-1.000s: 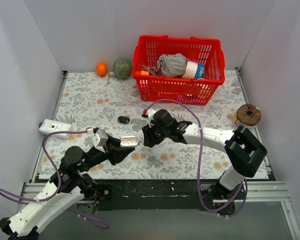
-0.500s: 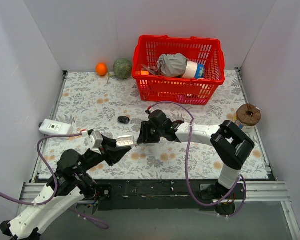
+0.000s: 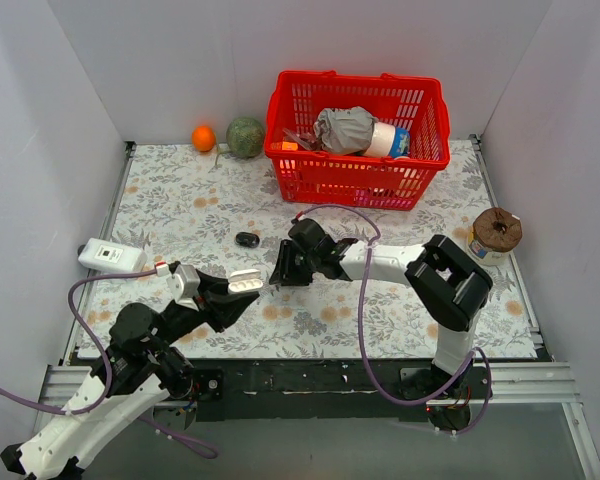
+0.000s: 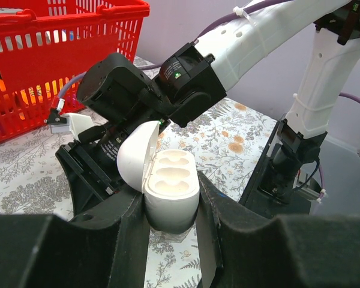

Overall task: Insert the wireless bluetooth earbuds into the charging case
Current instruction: Pick up the earbud from the center of the board.

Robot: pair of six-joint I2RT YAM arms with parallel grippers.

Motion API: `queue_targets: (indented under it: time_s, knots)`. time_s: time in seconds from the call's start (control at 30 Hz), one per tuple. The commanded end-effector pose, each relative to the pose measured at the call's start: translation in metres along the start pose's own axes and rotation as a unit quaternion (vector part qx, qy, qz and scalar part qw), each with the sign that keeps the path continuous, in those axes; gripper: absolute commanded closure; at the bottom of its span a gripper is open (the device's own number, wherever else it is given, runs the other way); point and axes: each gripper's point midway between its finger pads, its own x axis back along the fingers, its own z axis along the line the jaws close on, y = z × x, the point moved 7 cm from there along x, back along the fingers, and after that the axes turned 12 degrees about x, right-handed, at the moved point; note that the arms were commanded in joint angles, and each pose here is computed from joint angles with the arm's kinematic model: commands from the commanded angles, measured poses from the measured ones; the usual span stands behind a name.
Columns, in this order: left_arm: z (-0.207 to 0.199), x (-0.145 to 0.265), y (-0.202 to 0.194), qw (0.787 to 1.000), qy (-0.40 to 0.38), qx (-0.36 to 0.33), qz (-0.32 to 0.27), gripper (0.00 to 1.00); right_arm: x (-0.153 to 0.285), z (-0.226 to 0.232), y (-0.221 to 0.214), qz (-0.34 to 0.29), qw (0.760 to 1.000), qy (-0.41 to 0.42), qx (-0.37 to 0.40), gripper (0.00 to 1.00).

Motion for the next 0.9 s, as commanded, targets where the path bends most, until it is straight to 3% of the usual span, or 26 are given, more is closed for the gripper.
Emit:
queue_targets:
  time_s: [0.0, 0.87]
  knots:
    - [-0.002, 0.002, 0.009, 1.000, 0.003, -0.008, -0.016, 1.00, -0.001, 0.008, 0.008, -0.005, 1.000, -0.010, -0.012, 0.53]
    - [-0.003, 0.003, 0.010, 1.000, 0.001, -0.010, -0.019, 1.00, -0.016, 0.001, 0.004, 0.017, 0.999, -0.029, -0.011, 0.62]
